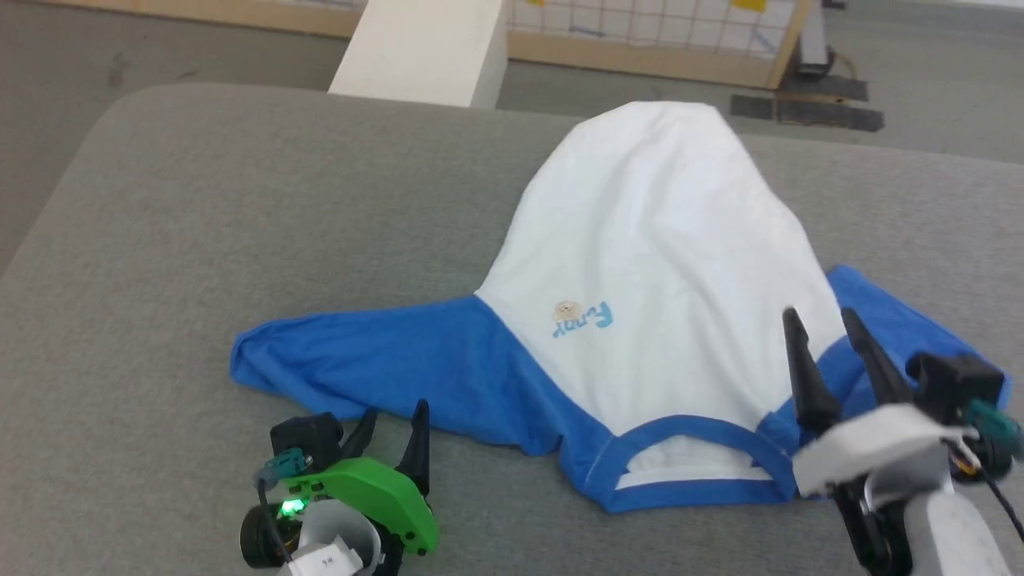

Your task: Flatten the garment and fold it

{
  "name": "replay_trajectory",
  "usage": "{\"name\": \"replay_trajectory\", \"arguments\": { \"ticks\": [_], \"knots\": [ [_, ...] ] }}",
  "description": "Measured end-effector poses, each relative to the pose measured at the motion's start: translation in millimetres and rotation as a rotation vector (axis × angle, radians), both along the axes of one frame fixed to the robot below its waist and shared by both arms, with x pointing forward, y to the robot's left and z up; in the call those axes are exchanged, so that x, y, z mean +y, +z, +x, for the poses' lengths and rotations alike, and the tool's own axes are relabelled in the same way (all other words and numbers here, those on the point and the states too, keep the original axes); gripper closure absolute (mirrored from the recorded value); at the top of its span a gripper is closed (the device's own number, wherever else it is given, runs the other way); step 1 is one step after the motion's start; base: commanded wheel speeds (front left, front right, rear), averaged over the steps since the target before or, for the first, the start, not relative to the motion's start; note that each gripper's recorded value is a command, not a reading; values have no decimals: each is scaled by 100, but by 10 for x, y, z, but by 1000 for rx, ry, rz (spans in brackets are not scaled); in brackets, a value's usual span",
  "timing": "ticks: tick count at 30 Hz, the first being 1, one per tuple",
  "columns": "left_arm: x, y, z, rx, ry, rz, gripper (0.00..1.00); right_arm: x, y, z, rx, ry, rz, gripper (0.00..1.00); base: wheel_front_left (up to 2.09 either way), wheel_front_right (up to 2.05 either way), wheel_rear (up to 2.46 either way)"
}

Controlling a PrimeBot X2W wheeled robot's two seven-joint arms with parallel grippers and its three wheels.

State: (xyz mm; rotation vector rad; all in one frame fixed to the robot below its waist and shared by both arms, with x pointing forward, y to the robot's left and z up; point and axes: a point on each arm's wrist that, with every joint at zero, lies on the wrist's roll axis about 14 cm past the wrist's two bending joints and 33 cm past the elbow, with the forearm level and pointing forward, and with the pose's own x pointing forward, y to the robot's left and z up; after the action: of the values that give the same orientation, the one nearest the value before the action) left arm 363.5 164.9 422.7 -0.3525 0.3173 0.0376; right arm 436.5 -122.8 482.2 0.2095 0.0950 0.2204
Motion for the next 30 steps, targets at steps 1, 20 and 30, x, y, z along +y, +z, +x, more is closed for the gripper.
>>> {"name": "replay_trajectory", "arguments": {
  "ticks": [1, 20, 30],
  "knots": [
    [-23, -11, 5, 16, -1, -12, 0, -46, 4, -68, 3, -13, -2, 0, 0, 0, 0],
    [67, -437, 251, 322, 5, 16, 100, -406, -31, -545, 59, -111, 18, 0, 0, 0, 0],
    [1052, -305, 334, 261, 168, 210, 100, -535, -74, -570, 85, -146, 1, 0, 0, 0, 0]
  ]
}}
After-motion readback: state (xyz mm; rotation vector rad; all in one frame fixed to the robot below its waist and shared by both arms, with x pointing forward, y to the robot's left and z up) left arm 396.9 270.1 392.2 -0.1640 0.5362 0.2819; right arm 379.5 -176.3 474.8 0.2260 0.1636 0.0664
